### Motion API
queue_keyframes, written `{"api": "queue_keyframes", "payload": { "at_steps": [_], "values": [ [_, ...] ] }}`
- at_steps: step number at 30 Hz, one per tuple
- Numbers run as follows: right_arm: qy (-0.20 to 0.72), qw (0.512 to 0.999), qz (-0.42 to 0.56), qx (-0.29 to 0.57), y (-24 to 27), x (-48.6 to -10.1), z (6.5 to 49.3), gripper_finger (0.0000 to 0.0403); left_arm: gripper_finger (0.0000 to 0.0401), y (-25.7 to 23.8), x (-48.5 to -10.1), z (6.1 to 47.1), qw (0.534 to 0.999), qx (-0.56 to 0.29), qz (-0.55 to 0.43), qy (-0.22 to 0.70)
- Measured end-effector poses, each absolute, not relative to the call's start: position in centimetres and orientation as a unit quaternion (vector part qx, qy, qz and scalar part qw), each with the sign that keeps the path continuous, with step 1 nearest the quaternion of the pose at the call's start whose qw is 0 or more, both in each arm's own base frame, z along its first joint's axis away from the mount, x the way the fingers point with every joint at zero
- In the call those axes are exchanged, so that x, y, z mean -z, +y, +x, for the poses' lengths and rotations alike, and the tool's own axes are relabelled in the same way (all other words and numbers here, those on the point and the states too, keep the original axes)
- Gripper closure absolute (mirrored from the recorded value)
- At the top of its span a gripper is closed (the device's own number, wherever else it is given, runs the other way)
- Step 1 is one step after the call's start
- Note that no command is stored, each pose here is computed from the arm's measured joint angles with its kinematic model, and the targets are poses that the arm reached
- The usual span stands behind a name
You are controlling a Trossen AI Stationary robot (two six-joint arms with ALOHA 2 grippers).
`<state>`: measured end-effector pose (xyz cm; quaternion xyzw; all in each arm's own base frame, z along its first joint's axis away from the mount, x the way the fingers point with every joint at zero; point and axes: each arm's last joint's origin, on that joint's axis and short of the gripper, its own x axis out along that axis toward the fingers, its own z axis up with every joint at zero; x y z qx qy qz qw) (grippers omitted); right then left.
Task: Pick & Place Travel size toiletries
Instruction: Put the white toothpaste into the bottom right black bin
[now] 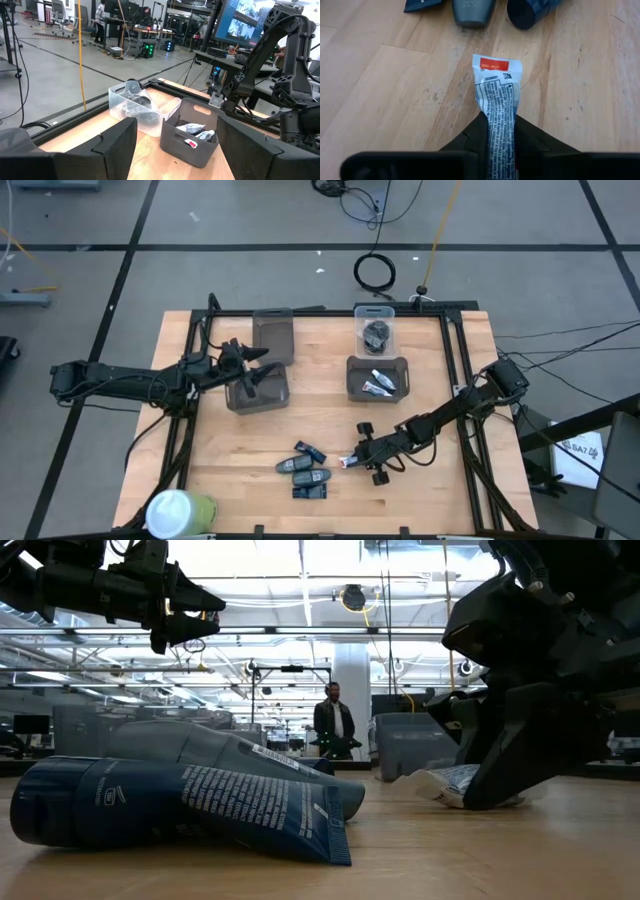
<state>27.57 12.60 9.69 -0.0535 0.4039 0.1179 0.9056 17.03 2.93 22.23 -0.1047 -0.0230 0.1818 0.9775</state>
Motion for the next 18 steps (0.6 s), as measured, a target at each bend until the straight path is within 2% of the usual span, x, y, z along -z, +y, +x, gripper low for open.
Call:
{"api": "queue_keyframes", "payload": {
  "at_steps": [18],
  "values": [
    [0.385, 0.913, -0.059, -0.123, 12.67, -10.01, 27.76, 0.0345, 0.0130, 2.92, -22.23, 17.03, 0.977, -0.182, -0.105, -0.023]
  ]
}}
